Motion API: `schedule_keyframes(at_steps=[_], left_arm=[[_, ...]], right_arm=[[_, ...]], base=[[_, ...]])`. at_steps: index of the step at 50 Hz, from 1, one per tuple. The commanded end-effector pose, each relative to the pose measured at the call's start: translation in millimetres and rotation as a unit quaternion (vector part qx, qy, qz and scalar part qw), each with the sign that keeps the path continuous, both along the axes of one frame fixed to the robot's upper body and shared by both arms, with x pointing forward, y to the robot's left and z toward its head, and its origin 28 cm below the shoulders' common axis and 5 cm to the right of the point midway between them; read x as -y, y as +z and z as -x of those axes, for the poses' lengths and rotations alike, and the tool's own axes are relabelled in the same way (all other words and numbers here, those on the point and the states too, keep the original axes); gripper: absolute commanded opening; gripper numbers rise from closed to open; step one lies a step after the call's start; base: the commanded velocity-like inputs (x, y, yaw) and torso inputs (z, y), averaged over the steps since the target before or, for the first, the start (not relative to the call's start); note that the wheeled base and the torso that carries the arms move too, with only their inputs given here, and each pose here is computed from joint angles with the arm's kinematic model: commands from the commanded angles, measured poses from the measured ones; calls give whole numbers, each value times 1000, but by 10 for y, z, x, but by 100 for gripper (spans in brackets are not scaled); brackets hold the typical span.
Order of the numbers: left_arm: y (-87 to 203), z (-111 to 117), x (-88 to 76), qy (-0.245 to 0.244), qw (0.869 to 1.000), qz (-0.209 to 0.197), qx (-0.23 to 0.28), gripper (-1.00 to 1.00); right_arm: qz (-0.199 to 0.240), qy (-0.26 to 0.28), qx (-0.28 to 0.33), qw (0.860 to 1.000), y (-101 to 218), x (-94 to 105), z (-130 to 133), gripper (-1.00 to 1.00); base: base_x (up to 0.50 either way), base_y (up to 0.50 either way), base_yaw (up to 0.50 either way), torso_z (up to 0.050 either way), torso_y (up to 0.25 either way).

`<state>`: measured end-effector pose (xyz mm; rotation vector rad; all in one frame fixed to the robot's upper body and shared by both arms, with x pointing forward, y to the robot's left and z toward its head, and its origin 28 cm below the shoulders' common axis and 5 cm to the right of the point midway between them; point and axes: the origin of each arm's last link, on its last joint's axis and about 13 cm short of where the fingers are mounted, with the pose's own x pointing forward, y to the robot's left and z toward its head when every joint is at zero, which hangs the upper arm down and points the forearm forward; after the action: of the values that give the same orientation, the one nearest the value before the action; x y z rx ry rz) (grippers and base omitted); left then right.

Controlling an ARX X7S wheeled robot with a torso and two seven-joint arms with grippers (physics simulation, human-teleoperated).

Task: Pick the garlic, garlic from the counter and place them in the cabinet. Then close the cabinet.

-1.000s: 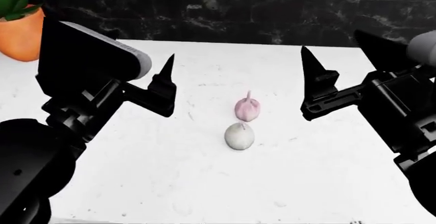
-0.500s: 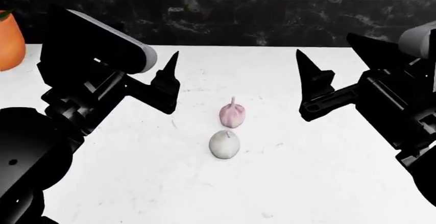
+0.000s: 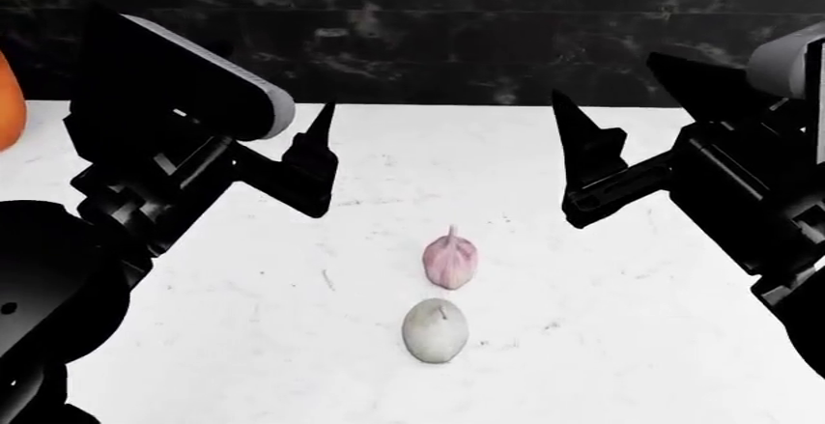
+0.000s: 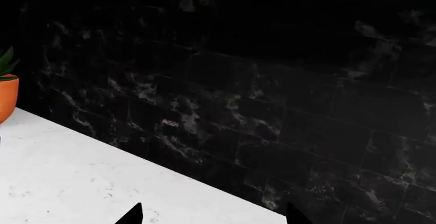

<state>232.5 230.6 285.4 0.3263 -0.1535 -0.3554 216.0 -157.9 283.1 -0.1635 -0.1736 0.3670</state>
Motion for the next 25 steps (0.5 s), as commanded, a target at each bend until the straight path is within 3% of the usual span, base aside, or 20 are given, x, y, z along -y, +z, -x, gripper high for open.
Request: schedule_keyframes(at_steps=[1, 14, 25], left_arm=[[-8, -2, 1, 0, 1000, -2, -1, 100], [-59, 15, 5, -9, 1000, -11, -8, 100], [-121, 150, 53, -116, 991, -42, -43, 100]], right_arm=[[0, -6, 0, 1000, 7, 8, -7, 100], [-6, -7, -9, 1000, 9, 15, -13, 100], [-11, -15, -12, 1000, 24, 32, -45, 100]], base=[[16, 0, 0, 0, 0], [35, 1, 0, 0, 0], [0, 0, 0, 0, 0]])
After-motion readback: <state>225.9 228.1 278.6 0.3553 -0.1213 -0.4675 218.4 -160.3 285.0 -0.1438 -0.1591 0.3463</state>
